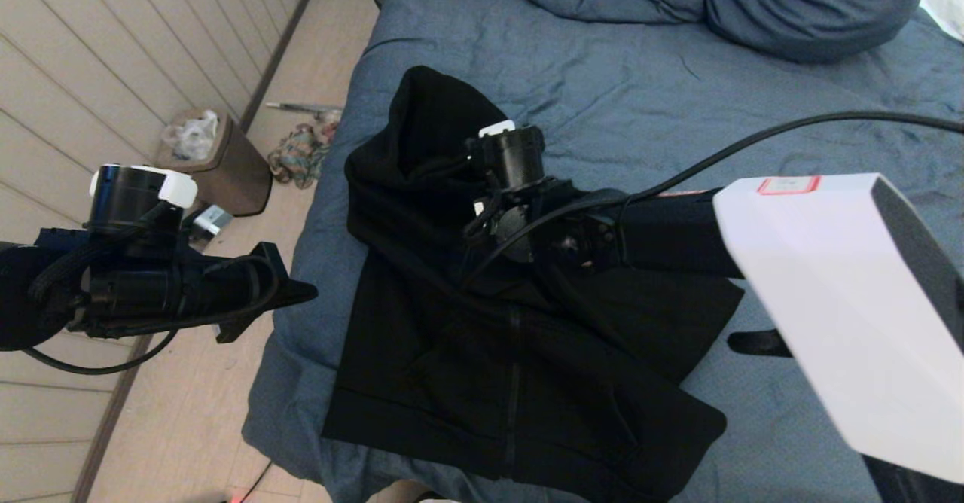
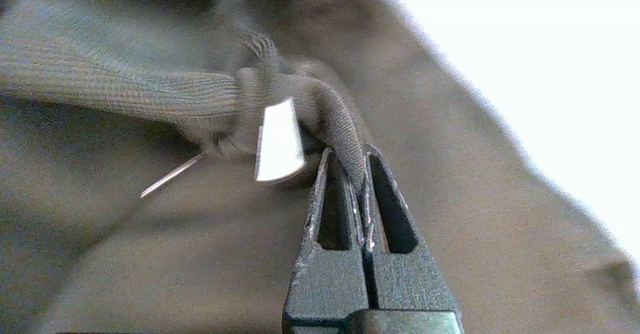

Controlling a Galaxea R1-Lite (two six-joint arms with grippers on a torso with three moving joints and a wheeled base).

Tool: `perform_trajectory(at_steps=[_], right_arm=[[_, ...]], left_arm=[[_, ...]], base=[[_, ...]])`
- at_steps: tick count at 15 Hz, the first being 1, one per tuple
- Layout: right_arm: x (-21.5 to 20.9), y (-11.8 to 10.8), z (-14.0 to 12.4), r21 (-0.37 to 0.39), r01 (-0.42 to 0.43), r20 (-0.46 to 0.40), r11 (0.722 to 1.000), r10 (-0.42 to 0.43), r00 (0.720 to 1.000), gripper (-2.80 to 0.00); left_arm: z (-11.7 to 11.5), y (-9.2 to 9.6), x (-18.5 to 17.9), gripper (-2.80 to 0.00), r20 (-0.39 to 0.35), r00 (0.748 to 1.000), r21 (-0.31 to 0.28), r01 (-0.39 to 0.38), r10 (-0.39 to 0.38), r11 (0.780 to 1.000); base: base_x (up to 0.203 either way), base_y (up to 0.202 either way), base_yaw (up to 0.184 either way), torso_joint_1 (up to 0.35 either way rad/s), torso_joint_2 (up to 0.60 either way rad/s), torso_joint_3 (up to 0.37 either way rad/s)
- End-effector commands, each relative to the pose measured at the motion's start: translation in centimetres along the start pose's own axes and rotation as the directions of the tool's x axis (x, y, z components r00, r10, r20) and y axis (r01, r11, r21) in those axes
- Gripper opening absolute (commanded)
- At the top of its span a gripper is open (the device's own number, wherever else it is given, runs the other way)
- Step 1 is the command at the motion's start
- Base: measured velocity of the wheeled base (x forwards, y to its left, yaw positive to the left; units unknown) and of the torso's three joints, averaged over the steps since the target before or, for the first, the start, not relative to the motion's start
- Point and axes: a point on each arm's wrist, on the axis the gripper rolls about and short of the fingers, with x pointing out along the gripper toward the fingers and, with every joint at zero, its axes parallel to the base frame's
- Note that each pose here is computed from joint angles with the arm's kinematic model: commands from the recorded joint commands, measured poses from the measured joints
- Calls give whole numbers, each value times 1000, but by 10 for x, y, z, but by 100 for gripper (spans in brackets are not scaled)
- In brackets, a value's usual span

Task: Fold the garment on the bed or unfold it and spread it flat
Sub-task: Unfold the black sweatshirt

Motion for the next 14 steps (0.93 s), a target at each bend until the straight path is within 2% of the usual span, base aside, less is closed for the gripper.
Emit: perform_trajectory(at_steps=[1,4,6,9,11,14], right_arm=[[-9,-31,25,50,40,40,998,-42,998,-280],[-13,-88,43,95,127,52,987,-133,990,-280],[-16,-145,43,114,225,26,968,-229,973,-280],[-14,-244,25,137,395,-34,908,-394,918,-280],[-12,-306,13,167,470,-37,867,-471,881,-280],[-16,-373,4,185,564,-25,805,-570,821,-280]], left_arm=[[-1,2,4,-280,-12,1000,-8,-6,5,1000],[-1,2,4,-280,-14,1000,-9,-7,7,1000],[-1,2,5,-280,-15,1000,-8,-7,7,1000],[0,1,5,-280,-6,1000,-12,-11,11,1000],[1,0,4,-280,3,1000,-9,-6,6,1000],[1,1,5,-280,14,1000,-7,0,0,1000]], base=[[0,0,0,0,0,0],[0,0,0,0,0,0],[0,0,0,0,0,0],[0,0,0,0,0,0],[0,0,0,0,0,0],[0,0,0,0,0,0]])
